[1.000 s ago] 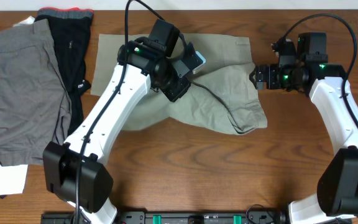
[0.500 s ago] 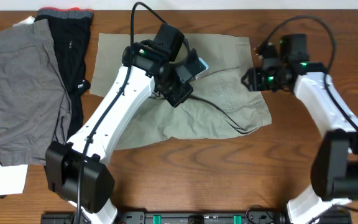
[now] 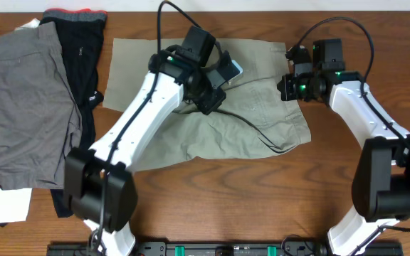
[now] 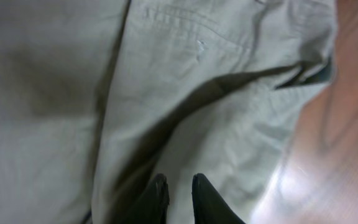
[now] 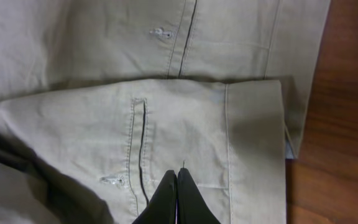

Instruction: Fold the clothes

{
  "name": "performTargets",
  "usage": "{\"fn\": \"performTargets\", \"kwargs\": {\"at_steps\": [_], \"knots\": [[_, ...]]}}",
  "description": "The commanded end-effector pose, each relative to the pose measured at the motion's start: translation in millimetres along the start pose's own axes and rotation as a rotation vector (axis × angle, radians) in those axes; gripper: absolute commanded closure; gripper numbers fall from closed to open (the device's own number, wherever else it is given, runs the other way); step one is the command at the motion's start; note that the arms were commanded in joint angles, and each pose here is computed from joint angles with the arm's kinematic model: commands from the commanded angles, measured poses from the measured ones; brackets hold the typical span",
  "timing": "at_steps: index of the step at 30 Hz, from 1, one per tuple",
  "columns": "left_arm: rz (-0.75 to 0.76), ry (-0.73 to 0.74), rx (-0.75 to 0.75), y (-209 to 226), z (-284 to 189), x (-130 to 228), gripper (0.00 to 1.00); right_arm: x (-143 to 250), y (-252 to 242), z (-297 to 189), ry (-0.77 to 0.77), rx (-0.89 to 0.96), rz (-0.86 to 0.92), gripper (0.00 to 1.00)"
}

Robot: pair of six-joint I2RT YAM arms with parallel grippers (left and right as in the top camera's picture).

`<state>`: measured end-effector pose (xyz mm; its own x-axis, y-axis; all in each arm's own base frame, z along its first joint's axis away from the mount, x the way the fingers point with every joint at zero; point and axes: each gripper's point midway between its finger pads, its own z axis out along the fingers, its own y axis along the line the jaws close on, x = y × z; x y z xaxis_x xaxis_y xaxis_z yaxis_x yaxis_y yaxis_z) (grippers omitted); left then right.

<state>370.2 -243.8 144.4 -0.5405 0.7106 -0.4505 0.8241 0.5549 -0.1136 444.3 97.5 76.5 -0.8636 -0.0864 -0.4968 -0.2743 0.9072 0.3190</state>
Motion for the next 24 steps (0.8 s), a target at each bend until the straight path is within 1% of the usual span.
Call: {"fn": "performTargets", "kwargs": {"at_steps": [1, 3, 6, 9, 13, 20, 24], "knots": [[-0.021, 0.043, 0.009, 6, 24, 9, 0.86, 13, 6, 20, 0.054, -0.023, 0.014, 0.99], [-0.076, 0.066, -0.010, 12, 34, 14, 0.86, 19, 7, 28, 0.076, -0.027, 0.014, 0.99], [-0.196, 0.123, -0.055, 23, 48, 27, 0.87, 28, 7, 38, 0.106, -0.031, 0.018, 0.99], [-0.273, 0.206, -0.072, 22, 48, 46, 0.87, 33, 5, 44, 0.123, -0.031, 0.029, 0.99], [-0.341, 0.332, -0.035, 3, 27, 70, 0.87, 33, 2, 45, 0.121, -0.027, 0.035, 0.99], [-0.624, 0.526, -0.025, -31, -14, 107, 0.87, 35, -1, 50, 0.123, -0.021, 0.036, 0.98], [-0.733, 0.656, 0.023, -56, -29, 126, 0.87, 38, -3, 55, 0.132, -0.021, 0.039, 0.98]]}}
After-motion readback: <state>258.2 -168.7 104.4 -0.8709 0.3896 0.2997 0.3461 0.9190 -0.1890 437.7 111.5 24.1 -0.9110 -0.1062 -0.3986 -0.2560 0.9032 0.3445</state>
